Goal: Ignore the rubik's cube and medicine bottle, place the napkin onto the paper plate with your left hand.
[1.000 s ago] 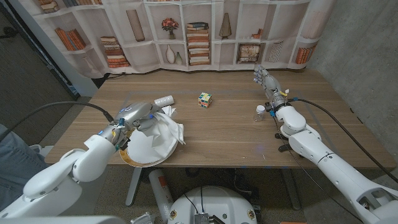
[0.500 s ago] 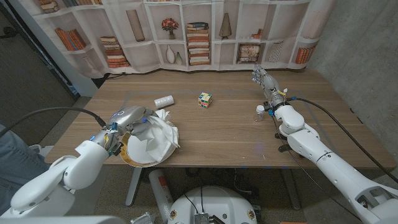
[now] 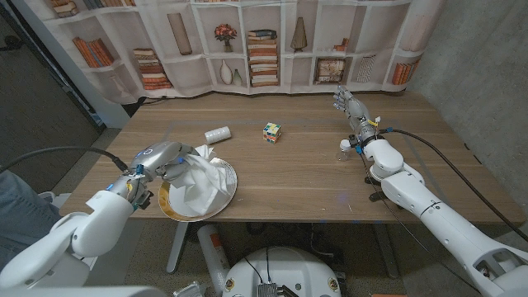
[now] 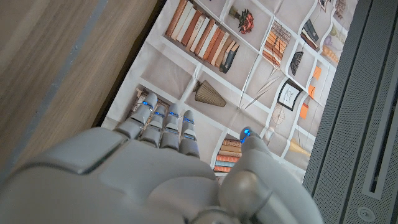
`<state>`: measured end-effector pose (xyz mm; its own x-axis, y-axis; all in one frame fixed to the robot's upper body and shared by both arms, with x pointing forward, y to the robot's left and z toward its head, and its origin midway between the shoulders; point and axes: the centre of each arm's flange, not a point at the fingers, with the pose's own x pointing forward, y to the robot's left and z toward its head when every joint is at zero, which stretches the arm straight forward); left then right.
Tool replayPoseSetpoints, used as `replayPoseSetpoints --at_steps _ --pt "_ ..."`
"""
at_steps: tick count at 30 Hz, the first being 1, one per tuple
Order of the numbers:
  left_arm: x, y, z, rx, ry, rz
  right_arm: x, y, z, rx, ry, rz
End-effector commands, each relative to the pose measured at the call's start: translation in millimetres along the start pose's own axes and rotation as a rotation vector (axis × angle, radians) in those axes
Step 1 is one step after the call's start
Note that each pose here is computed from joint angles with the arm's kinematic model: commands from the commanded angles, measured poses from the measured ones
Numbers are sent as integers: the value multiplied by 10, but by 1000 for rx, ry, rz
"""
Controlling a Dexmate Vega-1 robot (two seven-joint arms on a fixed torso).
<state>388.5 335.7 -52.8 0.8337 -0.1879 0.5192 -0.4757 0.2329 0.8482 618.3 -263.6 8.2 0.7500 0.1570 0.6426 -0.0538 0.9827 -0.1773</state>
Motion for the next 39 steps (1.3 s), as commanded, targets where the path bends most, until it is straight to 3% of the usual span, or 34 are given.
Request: replayPoseSetpoints --at_steps 1,15,31,39 --pt "-135 30 -106 8 46 12 -23 21 18 -5 4 -2" --pt "-226 8 -221 -16 83 41 -5 61 -8 -9 11 14" --pt "-130 -51 -329 -32 95 54 3 45 -38 -10 25 8" --pt "-44 -163 -341 -53 85 37 6 47 -55 -16 27 9"
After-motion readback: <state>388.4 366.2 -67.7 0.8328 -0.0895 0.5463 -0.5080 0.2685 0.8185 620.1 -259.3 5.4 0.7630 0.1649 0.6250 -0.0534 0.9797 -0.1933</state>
